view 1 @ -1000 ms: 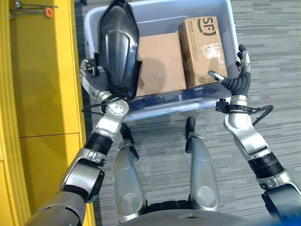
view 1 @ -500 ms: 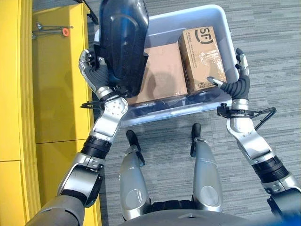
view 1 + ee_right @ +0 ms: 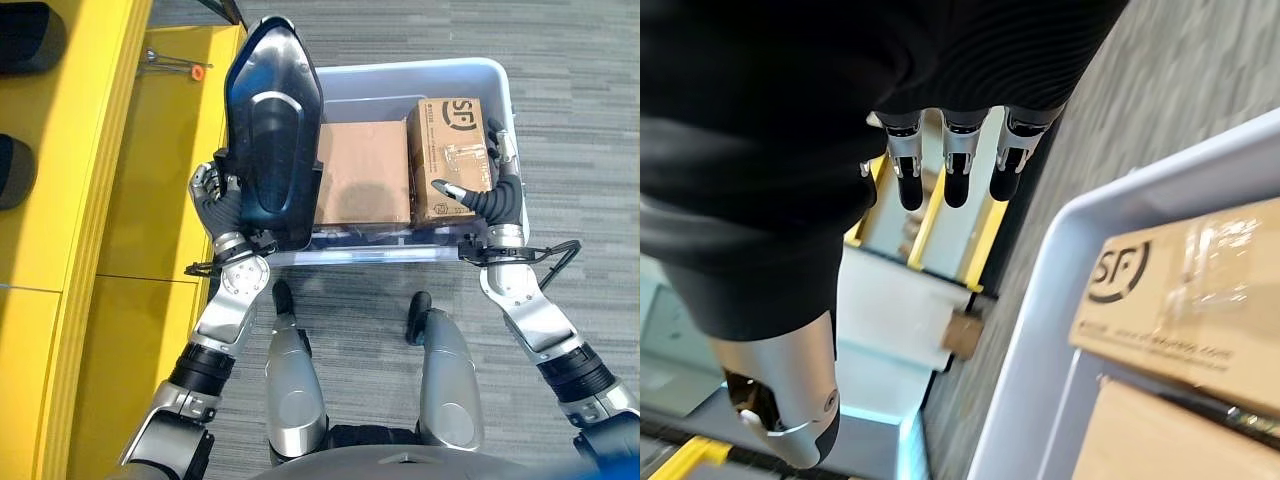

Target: Move parts from the plastic box to the shelf.

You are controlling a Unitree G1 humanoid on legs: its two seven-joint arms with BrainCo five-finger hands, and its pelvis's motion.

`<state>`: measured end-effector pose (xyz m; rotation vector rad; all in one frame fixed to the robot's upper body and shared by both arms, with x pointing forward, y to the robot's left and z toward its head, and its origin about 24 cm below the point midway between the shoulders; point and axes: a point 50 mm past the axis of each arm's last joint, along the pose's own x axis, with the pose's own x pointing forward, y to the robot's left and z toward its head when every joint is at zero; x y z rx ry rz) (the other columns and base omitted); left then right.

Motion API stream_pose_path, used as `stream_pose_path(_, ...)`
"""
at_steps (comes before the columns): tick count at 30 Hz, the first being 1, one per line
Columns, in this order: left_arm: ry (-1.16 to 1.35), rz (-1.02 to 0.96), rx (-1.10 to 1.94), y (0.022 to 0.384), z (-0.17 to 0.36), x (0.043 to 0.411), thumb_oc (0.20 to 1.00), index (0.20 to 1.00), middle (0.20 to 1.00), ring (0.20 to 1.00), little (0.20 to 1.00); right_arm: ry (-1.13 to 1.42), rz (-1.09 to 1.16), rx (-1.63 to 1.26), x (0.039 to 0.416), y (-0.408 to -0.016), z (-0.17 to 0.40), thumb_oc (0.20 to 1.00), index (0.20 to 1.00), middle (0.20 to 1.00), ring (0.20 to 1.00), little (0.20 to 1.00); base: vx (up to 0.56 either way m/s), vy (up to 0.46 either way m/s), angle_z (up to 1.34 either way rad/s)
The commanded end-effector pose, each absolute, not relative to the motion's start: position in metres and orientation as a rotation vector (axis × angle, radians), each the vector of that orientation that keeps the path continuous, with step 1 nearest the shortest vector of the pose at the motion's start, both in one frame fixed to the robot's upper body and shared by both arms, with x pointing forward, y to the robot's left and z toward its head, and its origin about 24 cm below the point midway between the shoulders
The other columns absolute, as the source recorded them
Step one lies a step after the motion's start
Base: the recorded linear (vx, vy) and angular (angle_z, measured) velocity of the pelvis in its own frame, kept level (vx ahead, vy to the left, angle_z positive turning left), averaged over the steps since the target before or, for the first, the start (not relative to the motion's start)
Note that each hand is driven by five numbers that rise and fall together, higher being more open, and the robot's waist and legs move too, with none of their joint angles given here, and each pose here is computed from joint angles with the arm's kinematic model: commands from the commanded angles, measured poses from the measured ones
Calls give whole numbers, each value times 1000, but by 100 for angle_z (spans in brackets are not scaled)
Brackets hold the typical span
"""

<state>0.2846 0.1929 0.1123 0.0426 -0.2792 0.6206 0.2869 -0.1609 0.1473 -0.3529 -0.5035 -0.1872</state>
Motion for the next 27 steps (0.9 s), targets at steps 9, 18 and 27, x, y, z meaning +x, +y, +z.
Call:
stream_pose_path(9,-560,548,28,195,166,286,200,200,200,200,200,-539,-152,-208,279,-155,158,1000,1000,1000,1000,1000,-102,-120,116)
stream_pose_path(18,-498,475,110,189,156,283,200,200,200,200,200,-397,-142,-112,277,-154,133,1000,1000,1000,1000,1000,-28,231,40)
stream_pose_path(27,-490,492,119,198,153,269,200,200,200,200,200,-391,-66,-112,271,-136,133,1000,1000,1000,1000,1000,-66,135,49)
